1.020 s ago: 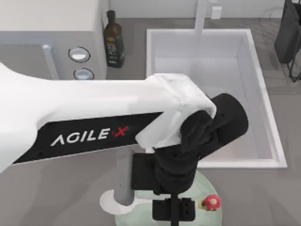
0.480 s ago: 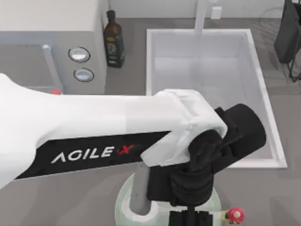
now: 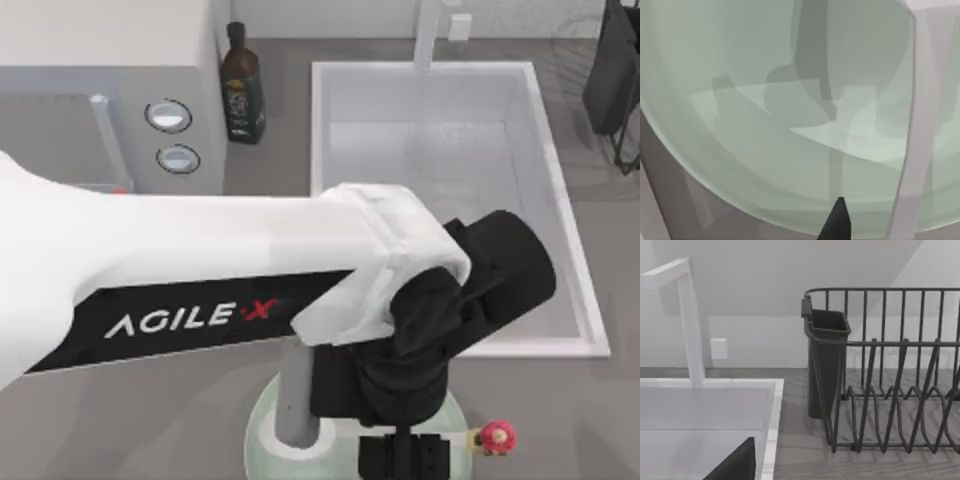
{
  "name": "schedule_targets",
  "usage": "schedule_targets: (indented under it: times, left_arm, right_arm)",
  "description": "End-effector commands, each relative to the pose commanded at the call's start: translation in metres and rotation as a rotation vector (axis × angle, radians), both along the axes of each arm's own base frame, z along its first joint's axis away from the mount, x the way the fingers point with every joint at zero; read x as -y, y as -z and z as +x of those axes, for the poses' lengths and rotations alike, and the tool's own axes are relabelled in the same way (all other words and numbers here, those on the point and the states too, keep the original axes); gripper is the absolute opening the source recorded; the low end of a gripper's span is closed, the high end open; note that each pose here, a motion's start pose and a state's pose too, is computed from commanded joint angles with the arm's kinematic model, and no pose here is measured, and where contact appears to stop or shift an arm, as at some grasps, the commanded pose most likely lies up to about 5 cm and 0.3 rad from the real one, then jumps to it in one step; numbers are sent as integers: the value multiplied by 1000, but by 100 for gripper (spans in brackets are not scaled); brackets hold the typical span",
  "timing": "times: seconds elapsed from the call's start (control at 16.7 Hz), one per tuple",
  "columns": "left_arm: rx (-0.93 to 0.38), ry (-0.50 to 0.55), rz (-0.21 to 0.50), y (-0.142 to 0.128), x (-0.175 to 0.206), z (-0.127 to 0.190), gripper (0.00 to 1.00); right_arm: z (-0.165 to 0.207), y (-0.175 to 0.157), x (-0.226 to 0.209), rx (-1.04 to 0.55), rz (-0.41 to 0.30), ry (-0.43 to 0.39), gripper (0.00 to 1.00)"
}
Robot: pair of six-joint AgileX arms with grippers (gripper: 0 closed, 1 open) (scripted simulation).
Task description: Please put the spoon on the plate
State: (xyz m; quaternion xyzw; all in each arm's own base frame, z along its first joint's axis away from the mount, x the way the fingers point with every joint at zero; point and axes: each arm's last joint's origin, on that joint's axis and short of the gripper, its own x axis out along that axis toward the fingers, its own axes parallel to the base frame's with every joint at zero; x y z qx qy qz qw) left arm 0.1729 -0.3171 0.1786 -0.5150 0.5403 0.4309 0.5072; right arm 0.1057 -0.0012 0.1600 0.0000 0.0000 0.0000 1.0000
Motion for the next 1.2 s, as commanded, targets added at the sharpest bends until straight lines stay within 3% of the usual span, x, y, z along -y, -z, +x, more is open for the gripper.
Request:
schedule_targets:
  times: [0.54,0.84,1.2]
  left_arm:
    - [-40,-86,144,40,-17,15,0]
    - [-44,-87,150,42,-18,15,0]
    - [-44,-87,150,42,-18,15,45]
  right_arm:
    - [0,0,0,0,0,0,100]
    - [0,0,0,0,0,0,100]
    - [0,0,0,0,0,0,100]
